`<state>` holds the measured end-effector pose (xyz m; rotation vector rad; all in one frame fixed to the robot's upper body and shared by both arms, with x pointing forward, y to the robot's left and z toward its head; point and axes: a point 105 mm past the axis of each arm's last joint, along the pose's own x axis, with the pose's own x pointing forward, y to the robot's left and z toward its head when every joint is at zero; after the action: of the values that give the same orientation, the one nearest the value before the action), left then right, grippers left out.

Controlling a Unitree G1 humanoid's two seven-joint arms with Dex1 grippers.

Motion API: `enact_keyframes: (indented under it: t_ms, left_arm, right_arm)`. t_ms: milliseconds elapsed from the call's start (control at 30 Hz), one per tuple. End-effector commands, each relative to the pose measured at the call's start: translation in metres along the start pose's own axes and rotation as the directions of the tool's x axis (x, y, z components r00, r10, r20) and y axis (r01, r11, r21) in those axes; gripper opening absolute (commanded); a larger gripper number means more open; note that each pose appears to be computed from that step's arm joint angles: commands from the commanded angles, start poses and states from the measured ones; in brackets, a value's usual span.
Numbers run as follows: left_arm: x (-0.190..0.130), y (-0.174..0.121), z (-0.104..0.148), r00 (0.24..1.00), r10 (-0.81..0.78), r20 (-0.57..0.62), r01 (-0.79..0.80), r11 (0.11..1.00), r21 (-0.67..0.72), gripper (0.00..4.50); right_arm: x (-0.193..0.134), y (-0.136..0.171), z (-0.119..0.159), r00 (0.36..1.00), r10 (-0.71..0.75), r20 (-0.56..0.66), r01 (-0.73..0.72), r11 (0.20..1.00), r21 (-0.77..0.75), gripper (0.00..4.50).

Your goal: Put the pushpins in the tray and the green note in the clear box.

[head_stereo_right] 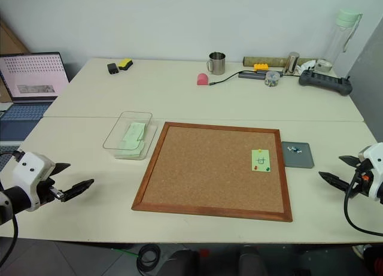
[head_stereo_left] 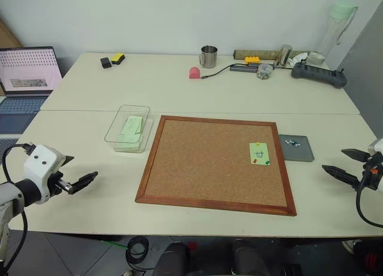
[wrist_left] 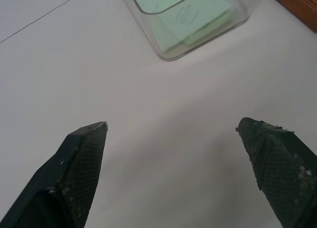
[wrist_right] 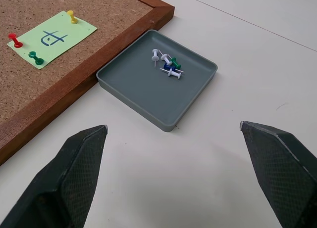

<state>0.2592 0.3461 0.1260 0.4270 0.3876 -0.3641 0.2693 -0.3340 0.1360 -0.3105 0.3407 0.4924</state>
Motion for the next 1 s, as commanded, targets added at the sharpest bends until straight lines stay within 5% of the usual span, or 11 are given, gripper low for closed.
enact_keyframes:
  t_ms: [33,400,600,1000]
  left_arm:
    - [-0.002,0.003,0.015,0.999,0.005,0.051,-0.006,1.000,0.015,4.46]
    - [0.001,-0.010,0.038,0.986,-0.092,0.141,0.088,0.996,0.034,4.46]
    - [0.007,-0.039,0.068,0.945,-0.244,0.219,0.228,0.969,0.097,3.31]
    - [0.054,-0.149,0.125,0.758,-0.576,0.306,0.503,0.815,0.286,0.90]
  right_arm:
    - [-0.004,-0.004,0.017,0.998,-0.018,0.058,0.020,0.999,-0.037,4.50]
    - [-0.002,-0.001,0.019,0.998,-0.011,0.066,0.014,0.999,-0.038,4.50]
    - [-0.003,0.001,0.021,0.998,0.002,0.060,0.001,0.999,-0.048,4.50]
    - [0.022,0.040,0.056,0.979,0.163,0.124,-0.150,0.983,-0.109,4.50]
